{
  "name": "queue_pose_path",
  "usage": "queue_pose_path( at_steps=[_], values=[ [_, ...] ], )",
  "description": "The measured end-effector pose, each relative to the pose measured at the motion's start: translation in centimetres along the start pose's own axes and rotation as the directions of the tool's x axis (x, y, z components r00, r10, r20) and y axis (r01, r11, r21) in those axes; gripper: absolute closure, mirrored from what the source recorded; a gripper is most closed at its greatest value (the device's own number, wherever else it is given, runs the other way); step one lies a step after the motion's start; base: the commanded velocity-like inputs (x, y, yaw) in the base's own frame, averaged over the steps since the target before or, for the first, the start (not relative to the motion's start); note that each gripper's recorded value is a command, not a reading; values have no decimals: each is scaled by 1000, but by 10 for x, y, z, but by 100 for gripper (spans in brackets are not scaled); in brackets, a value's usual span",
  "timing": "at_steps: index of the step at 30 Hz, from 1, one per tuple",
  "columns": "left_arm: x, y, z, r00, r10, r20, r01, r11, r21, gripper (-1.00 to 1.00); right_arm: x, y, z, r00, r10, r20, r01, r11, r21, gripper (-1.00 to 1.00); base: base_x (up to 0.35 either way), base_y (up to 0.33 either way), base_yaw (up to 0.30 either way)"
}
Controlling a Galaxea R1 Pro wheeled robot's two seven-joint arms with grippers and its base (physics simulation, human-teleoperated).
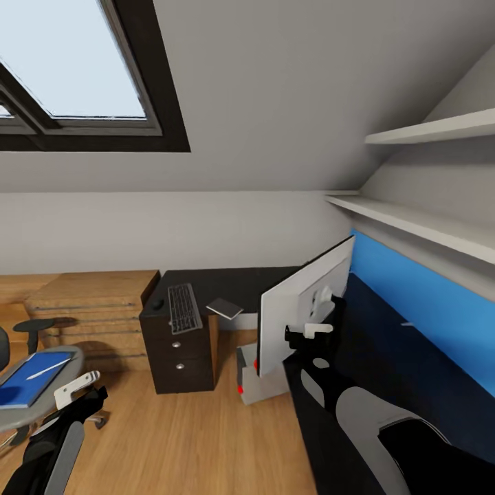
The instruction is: In the bedroom, organize the workspace by keeping the computer under the desk, ensuring the monitor is on the desk, placing the keyboard on the desk next to the monitor, placing the mouse on the desk next to the keyboard, moving the folder from the swivel chair onto the desk next to the mouse, stacking the notebook on top of the folder with the pen on top of the notebook, and positioning the swivel chair next to the desk.
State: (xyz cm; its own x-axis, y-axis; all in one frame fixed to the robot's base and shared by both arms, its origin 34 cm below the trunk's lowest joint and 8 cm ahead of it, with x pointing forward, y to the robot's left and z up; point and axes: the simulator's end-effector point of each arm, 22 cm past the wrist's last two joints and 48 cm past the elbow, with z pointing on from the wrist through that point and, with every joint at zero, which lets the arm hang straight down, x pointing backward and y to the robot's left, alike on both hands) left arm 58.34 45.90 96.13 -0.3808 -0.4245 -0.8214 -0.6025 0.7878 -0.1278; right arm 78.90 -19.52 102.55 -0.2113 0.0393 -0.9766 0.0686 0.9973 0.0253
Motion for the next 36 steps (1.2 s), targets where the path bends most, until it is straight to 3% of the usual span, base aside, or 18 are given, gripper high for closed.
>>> queue_pose_path(
  at_steps=[13, 22, 36],
  values=[
    [0, 0, 0, 1000, -1, -1, 1, 1000, -1, -100, 0, -2, 0, 1000, 1, 0, -1, 1000, 4, -100, 0, 81, 0],
    [0, 0, 1, 1000, 0, -1, 0, 1000, 0, -100, 0, -2, 1, 1000, -2, 2, 2, 1000, 2, -100, -268, 1, 0],
    [0, 0, 1, 1000, 0, -1, 0, 1000, 0, -100, -8, -50, 5, 999, -28, 38, 26, 998, 55, -100, -283, 118, 0]
  ],
)
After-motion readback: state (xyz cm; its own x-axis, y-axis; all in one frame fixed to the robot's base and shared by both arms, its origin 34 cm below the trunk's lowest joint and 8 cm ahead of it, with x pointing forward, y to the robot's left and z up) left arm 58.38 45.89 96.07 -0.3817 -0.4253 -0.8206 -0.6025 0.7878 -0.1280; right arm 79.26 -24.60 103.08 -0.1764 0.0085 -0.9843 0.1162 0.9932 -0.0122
